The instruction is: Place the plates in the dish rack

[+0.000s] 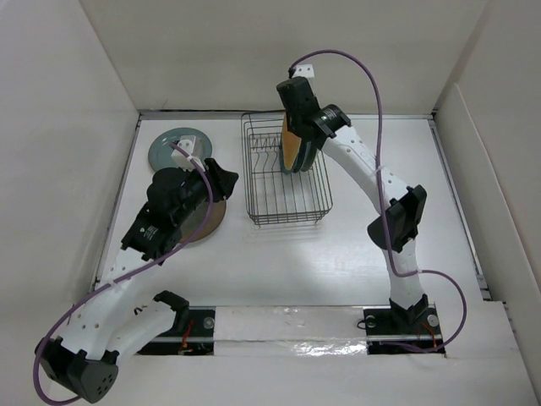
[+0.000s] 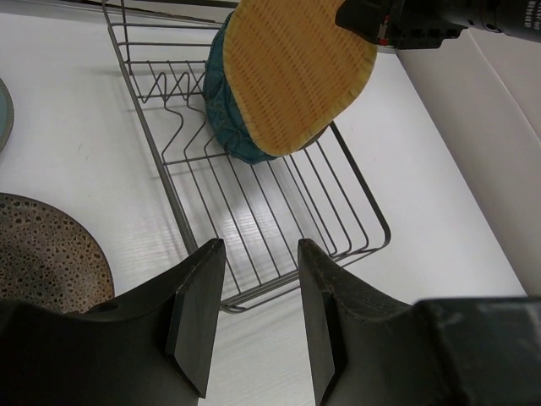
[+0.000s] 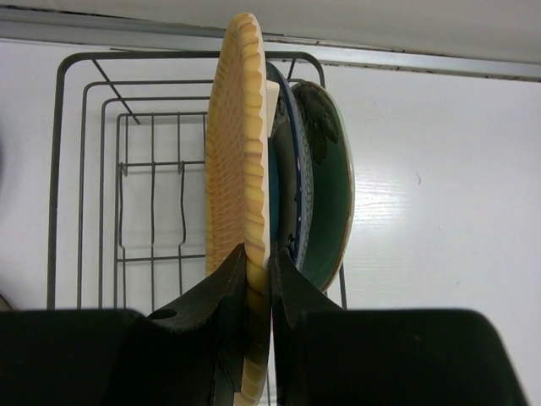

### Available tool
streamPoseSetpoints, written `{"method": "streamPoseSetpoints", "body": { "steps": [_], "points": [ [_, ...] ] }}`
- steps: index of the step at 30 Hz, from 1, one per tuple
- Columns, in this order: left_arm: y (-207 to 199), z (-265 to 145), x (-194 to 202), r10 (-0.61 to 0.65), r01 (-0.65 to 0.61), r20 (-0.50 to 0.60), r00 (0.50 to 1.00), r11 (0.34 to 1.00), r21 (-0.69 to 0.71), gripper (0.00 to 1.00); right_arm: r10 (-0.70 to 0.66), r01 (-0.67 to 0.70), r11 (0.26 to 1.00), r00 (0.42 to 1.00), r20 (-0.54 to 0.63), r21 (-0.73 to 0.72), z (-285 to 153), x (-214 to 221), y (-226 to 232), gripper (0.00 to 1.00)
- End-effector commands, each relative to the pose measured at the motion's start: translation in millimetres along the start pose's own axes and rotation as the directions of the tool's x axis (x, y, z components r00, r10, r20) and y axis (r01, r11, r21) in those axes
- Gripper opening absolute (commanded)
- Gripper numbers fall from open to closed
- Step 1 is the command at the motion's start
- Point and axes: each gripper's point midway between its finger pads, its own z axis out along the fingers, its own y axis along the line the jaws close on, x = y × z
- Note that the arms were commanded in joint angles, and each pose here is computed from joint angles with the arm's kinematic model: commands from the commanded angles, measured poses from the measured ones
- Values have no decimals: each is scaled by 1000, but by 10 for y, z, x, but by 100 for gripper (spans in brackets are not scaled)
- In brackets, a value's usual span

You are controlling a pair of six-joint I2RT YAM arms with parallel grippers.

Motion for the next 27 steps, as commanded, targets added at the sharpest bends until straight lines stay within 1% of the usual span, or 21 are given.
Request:
{"method": "streamPoseSetpoints", "body": {
  "steps": [1,6,12,16,17,20,21,22,23,25,26,27],
  "points": [
    [-68,-11,-190,-4,3,57,998,1000,20,37,67,-65,998,995,78,-21,45,-237,48,0],
    [-63,11,-169,-3,2,47,999,1000,19,37,69,-67,997,996,58,-27,197,-144,108,0],
    [-41,32,-144,-2,1,40,999,1000,10,37,93,-88,994,994,63,-69,231,-192,222,0],
    [-13,40,-143,0,1,40,999,1000,-5,37,79,-77,995,996,33,-64,353,-19,275,0],
    [-11,40,-144,0,1,40,999,1000,-6,37,63,-62,996,998,8,-62,388,126,328,0],
    [25,52,-139,0,1,41,999,1000,-25,37,86,-85,994,996,11,-65,439,217,352,0],
    [43,65,-121,-1,2,36,999,999,-32,37,87,-87,994,996,0,-61,474,308,358,3],
    [54,69,-118,-1,2,35,999,999,-38,37,92,-92,994,996,2,-62,461,304,350,11],
    [60,73,-117,-7,8,36,999,999,-42,37,92,-92,994,996,1,-65,458,309,352,29],
    [70,70,-126,-15,18,52,999,999,-44,37,103,-102,992,995,16,-80,390,229,343,43],
    [92,63,-148,-27,30,63,998,998,-50,37,109,-106,990,994,26,-89,348,176,334,52],
    [123,64,-158,-36,40,70,997,997,-58,37,120,-115,988,992,42,-103,307,109,337,56]
  ]
}}
